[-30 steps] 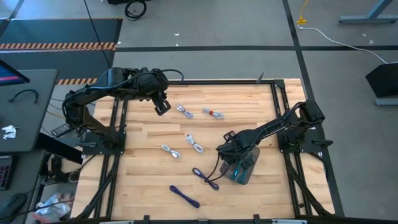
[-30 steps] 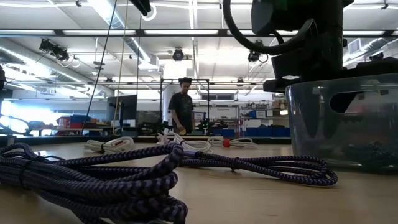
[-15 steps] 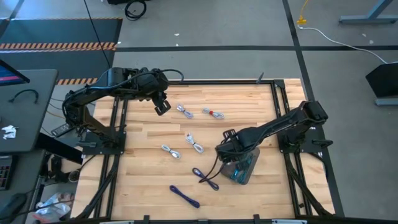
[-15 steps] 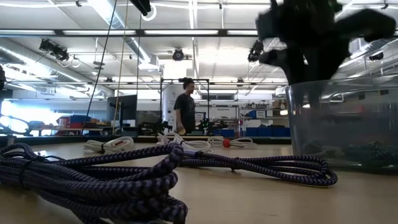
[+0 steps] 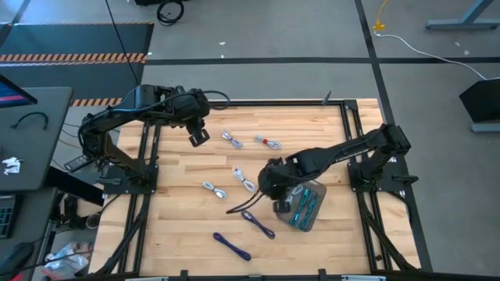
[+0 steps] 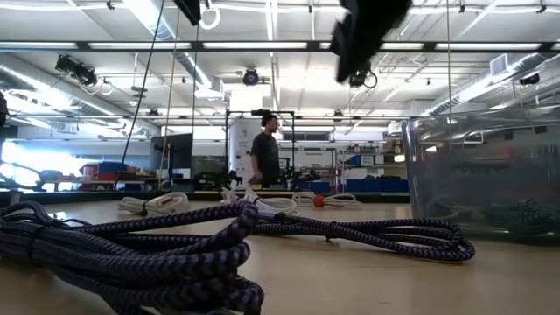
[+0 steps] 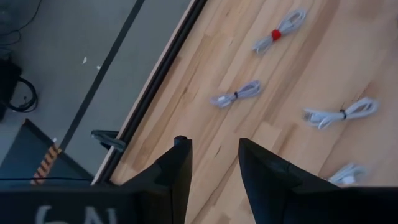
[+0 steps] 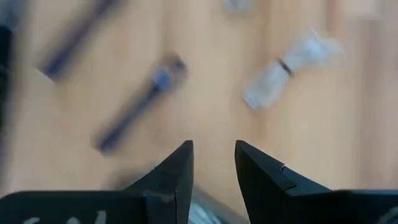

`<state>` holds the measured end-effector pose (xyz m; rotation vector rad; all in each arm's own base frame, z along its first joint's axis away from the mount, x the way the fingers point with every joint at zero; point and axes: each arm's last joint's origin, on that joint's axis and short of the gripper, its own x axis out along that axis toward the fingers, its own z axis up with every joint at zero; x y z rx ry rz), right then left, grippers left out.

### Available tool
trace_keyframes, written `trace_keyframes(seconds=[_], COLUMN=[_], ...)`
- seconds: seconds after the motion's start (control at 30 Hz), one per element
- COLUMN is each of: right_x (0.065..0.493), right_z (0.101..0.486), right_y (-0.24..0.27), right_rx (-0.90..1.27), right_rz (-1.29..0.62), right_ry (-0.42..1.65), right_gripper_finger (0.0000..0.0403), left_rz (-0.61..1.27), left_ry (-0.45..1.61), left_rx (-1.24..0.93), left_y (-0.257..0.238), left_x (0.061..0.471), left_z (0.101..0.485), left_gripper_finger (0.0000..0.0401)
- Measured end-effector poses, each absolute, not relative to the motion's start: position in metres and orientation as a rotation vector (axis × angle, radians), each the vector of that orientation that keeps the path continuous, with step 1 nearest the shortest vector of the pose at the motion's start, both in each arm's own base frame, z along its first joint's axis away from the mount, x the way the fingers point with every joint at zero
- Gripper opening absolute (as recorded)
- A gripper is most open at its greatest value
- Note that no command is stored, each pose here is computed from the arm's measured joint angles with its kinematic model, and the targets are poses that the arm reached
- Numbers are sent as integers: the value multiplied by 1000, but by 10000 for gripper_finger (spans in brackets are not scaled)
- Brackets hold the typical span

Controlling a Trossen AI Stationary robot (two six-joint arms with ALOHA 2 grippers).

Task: Pick and place USB-C Cables
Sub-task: Put the top purple charger cable into the gray bin

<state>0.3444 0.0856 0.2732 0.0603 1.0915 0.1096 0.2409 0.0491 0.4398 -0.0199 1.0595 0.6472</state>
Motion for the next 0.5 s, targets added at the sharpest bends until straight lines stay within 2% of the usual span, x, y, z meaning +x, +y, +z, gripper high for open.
trace_keyframes(seconds=[0.2,0.5], right_x=[356,358], right_z=[284,276], right_y=[102,125], right_rx=[270,516], right_rz=[47,-70], right_ry=[923,913], right_gripper_finger=[123,128], left_rz=[604,551], left_ry=[1101,1125], left_rx=[52,111], left_y=[49,49], left_x=[239,240], left_z=[439,439], left_gripper_finger=[137,137])
